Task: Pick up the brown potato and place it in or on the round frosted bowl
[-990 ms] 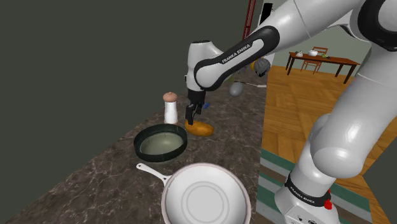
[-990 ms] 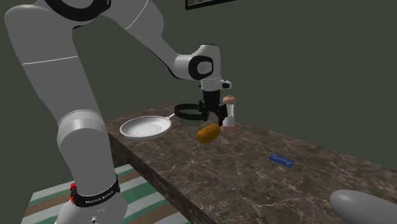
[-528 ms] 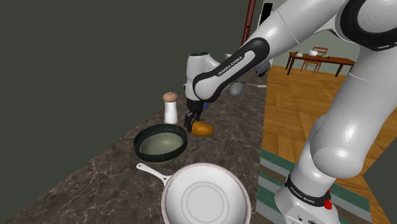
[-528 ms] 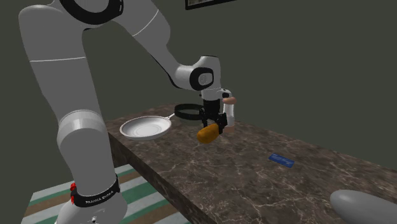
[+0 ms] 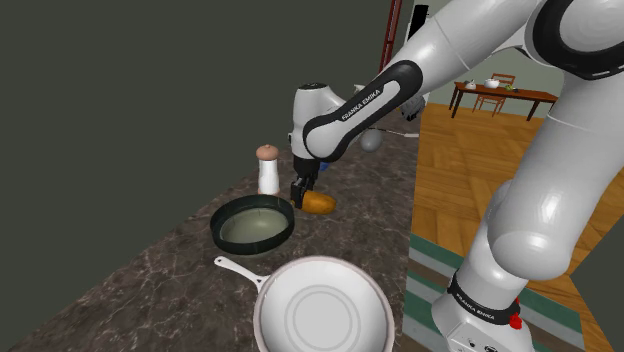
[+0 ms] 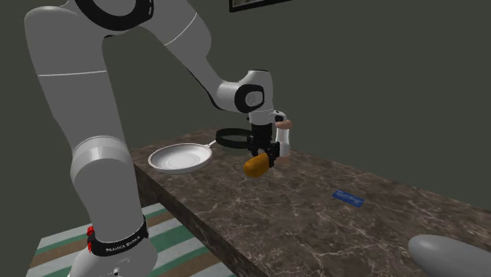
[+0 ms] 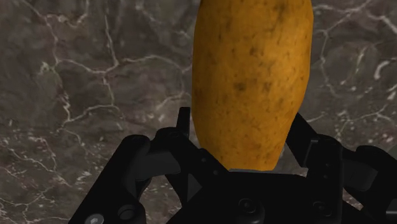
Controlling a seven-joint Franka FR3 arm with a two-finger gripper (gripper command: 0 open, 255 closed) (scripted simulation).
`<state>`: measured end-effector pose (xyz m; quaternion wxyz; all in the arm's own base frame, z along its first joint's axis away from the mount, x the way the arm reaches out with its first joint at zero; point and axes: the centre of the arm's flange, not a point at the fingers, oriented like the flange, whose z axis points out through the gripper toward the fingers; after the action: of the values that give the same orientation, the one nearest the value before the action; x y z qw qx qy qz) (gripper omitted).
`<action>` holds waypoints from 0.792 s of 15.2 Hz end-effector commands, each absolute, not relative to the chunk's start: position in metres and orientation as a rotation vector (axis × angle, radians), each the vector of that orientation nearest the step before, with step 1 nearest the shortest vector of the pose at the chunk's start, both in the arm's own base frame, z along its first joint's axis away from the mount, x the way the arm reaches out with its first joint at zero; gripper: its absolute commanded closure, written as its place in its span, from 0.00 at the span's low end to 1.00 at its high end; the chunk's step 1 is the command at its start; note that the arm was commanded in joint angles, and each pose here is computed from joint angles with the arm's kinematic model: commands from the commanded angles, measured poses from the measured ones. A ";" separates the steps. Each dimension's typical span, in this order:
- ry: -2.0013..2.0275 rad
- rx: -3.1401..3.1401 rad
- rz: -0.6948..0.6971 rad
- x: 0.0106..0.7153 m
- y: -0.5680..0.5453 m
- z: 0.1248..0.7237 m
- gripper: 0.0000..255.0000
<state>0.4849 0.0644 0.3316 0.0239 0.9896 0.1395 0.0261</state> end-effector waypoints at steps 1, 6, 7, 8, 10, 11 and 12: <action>0.431 3.062 0.078 0.485 0.064 0.331 1.00; 0.431 3.062 0.078 0.485 0.064 0.331 1.00; 0.431 3.062 0.078 0.485 0.064 0.331 1.00; 0.431 3.062 0.078 0.485 0.064 0.331 1.00; 0.431 3.063 0.079 0.485 0.064 0.336 1.00; 0.431 3.062 0.079 0.485 0.064 0.342 1.00; 0.431 3.062 0.079 0.485 0.064 0.347 1.00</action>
<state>0.4855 0.0640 0.3413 0.0239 0.9896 0.1394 0.0255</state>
